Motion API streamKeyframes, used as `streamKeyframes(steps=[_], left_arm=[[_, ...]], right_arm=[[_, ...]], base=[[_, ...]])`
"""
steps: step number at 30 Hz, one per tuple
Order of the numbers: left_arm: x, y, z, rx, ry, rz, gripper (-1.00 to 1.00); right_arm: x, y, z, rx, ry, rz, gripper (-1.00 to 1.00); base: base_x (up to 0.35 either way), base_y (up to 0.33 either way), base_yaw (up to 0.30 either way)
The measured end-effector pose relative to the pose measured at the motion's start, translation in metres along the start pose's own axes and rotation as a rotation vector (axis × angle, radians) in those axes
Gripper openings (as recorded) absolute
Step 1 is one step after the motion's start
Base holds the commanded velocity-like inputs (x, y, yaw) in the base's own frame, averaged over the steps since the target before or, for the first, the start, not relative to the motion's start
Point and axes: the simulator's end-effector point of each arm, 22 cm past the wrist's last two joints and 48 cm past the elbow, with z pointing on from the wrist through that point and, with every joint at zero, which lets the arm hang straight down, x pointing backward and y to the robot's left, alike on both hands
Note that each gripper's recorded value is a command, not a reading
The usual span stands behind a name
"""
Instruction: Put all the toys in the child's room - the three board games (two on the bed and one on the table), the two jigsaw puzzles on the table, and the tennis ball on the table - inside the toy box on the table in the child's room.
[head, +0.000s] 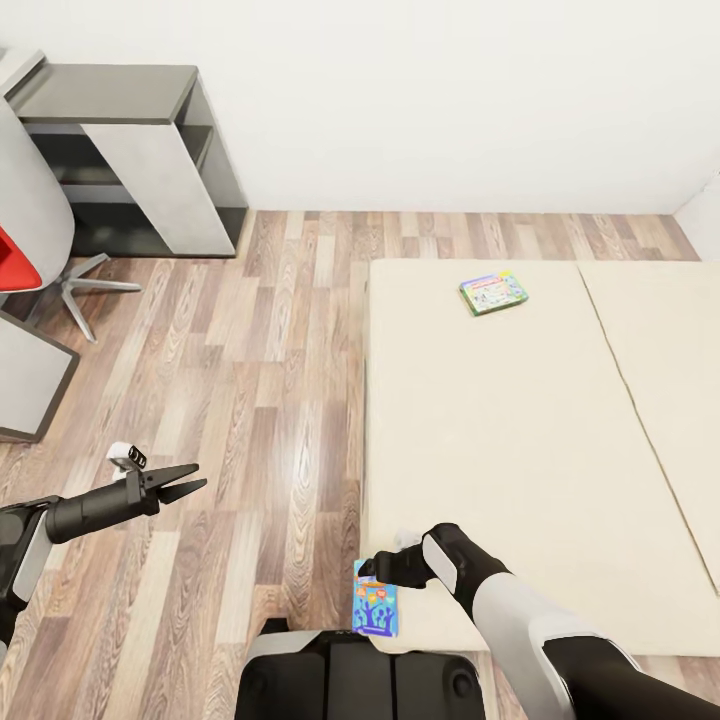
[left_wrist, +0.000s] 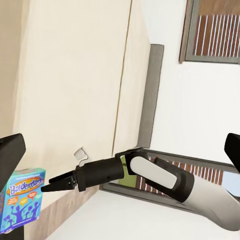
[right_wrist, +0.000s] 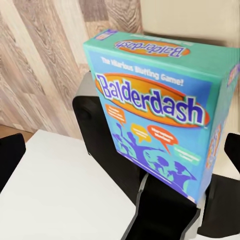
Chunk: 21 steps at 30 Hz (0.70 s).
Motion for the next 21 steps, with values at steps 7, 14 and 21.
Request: streamKeyframes(steps=[7, 14, 21], left_arm=[[-0.002, -0.005, -0.001, 0.004, -0.003, 0.009, 1.00], [-0.004, -0.011, -0.002, 0.009, -0.006, 0.019, 1.00], [-0.005, -0.014, -0.002, 0.011, -0.008, 0.024, 1.00]], right_arm=[[-0.003, 0.002, -0.004, 0.000, -0.010, -0.005, 1.00], [-0.006, 0.005, -0.009, -0.001, -0.019, -0.011, 1.00], [-0.008, 0.005, -0.011, 0.003, -0.023, -0.018, 1.00]], base=[[0.000, 0.000, -0.026], [0.000, 0.000, -0.003], [0.000, 0.000, 0.000]])
